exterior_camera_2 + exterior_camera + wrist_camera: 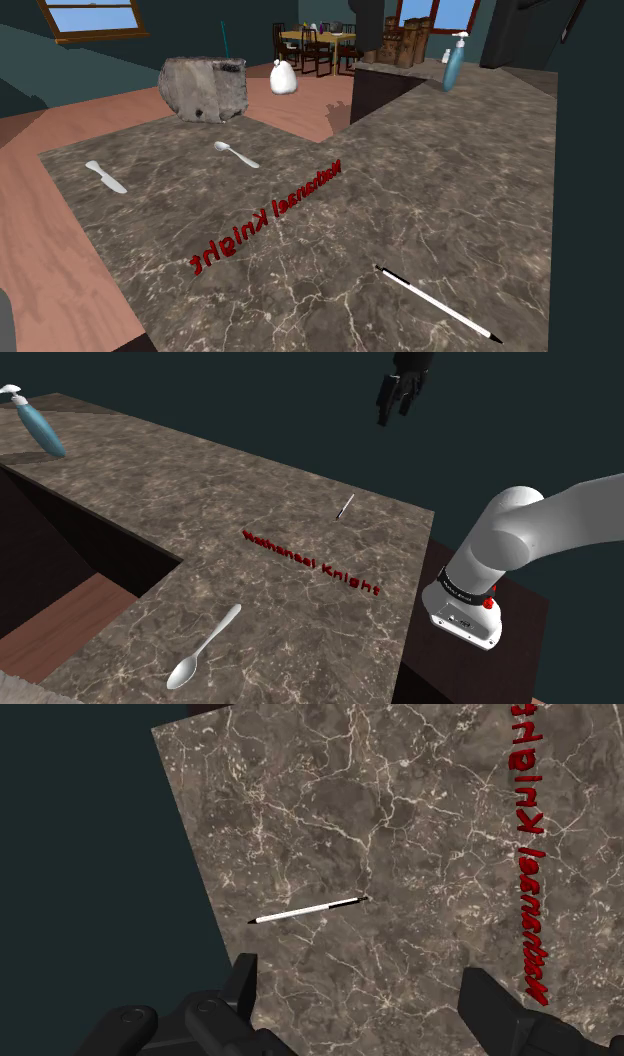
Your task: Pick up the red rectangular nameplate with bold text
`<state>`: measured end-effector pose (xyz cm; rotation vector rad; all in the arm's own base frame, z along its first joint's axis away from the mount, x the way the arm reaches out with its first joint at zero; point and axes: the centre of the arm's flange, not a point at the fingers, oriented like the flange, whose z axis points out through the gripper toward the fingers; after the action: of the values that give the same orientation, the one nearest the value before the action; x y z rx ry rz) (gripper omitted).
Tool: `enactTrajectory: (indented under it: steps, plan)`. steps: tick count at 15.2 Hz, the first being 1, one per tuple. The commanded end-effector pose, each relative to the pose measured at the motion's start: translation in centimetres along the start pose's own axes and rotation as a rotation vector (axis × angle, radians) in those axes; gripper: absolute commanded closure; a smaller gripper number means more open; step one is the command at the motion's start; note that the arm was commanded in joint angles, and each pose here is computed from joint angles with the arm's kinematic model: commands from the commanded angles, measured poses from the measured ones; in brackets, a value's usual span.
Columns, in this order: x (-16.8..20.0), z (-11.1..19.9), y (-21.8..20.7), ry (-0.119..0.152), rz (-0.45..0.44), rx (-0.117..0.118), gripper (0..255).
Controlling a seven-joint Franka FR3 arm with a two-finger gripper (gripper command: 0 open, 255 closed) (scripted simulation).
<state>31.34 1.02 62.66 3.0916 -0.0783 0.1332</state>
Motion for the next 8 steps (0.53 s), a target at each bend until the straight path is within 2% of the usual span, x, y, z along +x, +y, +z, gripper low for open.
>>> enactTrajectory:
  steps: [1,8]
  plan:
    - [0.0,0.0,0.0,0.0,0.0,0.0,0]
    - [-2.1,6.4,-6.8,0.037,-0.082,-0.015,0]
